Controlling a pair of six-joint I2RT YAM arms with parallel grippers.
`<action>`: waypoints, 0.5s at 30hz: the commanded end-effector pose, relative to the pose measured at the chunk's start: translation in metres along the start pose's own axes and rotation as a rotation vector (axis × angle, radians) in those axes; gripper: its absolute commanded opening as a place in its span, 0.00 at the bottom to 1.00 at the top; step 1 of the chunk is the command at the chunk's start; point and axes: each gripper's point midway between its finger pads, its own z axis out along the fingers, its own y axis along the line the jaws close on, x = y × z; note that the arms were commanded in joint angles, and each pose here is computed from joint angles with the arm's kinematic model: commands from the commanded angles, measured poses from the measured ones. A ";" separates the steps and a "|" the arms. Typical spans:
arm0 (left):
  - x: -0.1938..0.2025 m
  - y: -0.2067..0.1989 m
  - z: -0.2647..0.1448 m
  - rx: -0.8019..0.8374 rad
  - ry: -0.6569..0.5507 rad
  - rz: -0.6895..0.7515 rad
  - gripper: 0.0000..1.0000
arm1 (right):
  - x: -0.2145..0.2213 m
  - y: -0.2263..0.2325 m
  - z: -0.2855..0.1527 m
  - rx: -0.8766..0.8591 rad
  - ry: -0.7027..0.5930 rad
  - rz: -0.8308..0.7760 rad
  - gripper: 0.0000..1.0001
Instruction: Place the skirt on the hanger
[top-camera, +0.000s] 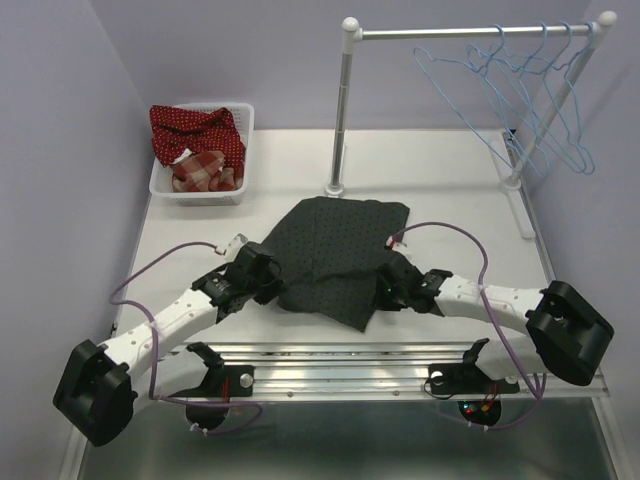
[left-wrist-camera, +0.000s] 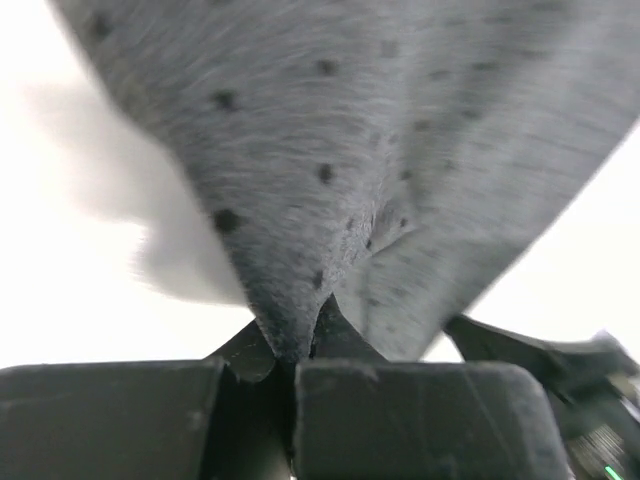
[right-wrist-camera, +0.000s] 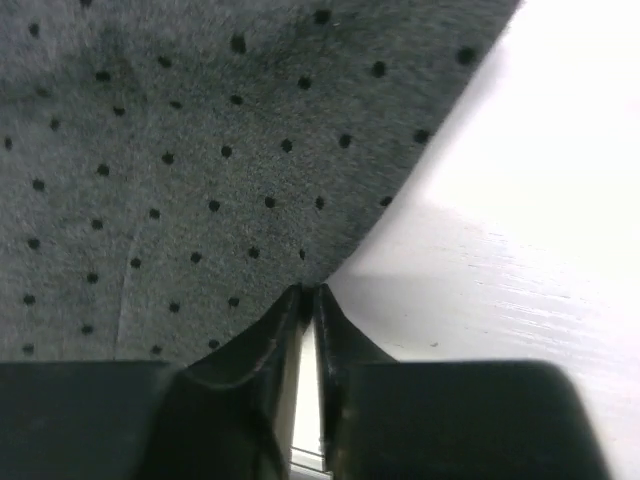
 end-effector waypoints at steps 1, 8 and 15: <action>-0.026 -0.057 -0.042 0.196 -0.083 0.045 0.00 | -0.054 0.018 -0.012 0.006 -0.203 -0.004 0.11; -0.059 -0.098 -0.102 0.282 -0.181 0.113 0.00 | -0.147 0.057 -0.110 -0.115 -0.527 -0.084 0.01; -0.088 -0.141 -0.169 0.416 -0.279 0.169 0.00 | -0.183 0.057 -0.209 -0.141 -0.652 -0.098 0.01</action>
